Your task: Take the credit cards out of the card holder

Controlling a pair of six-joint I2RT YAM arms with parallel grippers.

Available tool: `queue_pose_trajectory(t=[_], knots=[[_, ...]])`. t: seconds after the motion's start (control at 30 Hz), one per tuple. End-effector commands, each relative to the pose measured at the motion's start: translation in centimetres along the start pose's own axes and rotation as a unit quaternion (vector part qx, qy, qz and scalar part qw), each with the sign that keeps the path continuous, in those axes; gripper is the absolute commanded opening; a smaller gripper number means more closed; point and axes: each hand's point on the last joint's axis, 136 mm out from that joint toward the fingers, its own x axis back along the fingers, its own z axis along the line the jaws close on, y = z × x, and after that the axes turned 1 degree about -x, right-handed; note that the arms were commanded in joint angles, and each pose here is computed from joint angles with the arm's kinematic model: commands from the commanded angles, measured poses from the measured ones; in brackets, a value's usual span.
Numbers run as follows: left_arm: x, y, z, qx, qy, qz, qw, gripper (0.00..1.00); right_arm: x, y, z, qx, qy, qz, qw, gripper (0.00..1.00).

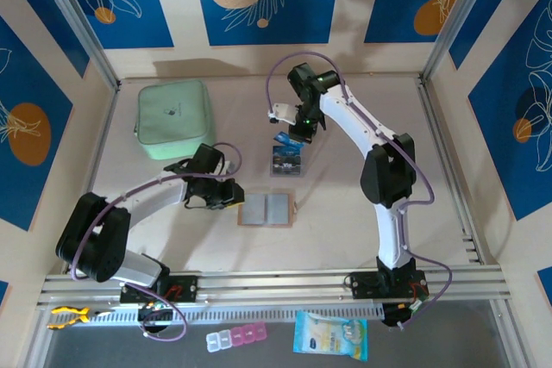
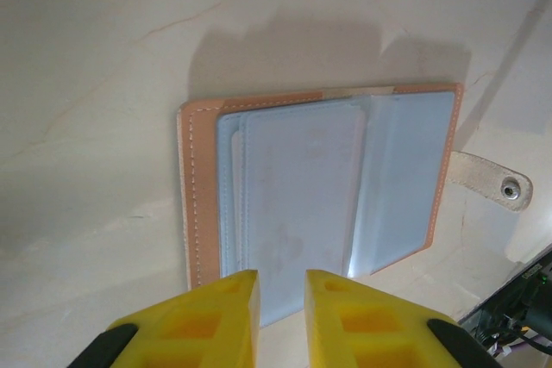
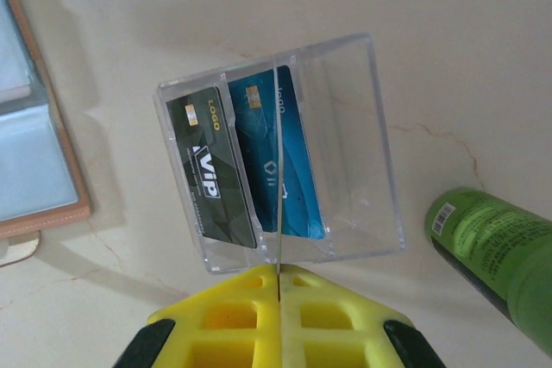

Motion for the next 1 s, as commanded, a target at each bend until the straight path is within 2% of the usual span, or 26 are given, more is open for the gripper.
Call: queue_pose_trajectory(t=[0.0,0.33,0.5,0.63,0.73,0.83,0.97], knots=[[0.4,-0.3,0.7,0.004,0.007,0.0,1.0,0.21,-1.0,0.2,-0.2,0.013,0.019,-0.006,1.0,0.0],[0.4,-0.4,1.2,0.01,0.009,0.0,1.0,0.22,-2.2,-0.1,-1.2,-0.003,0.019,-0.017,1.0,0.2],[0.4,-0.4,1.1,0.012,0.007,0.0,1.0,0.22,-1.5,0.2,-1.9,-0.02,-0.002,-0.033,0.999,0.2],[0.3,-0.4,1.1,0.011,0.005,0.0,1.0,0.22,-0.4,1.5,-2.3,-0.083,-0.002,-0.074,0.994,0.2],[0.3,-0.3,1.0,0.01,0.003,-0.002,1.0,0.22,0.1,2.5,-2.9,-0.171,-0.007,-0.105,0.98,0.19],[0.1,-0.2,1.0,0.01,0.001,-0.002,1.0,0.21,0.4,3.3,-2.7,-0.267,0.01,-0.136,0.954,0.17],[-0.2,-0.3,1.0,0.009,-0.002,0.003,1.0,0.2,1.2,4.2,-1.5,-0.379,0.051,-0.19,0.904,0.16]])
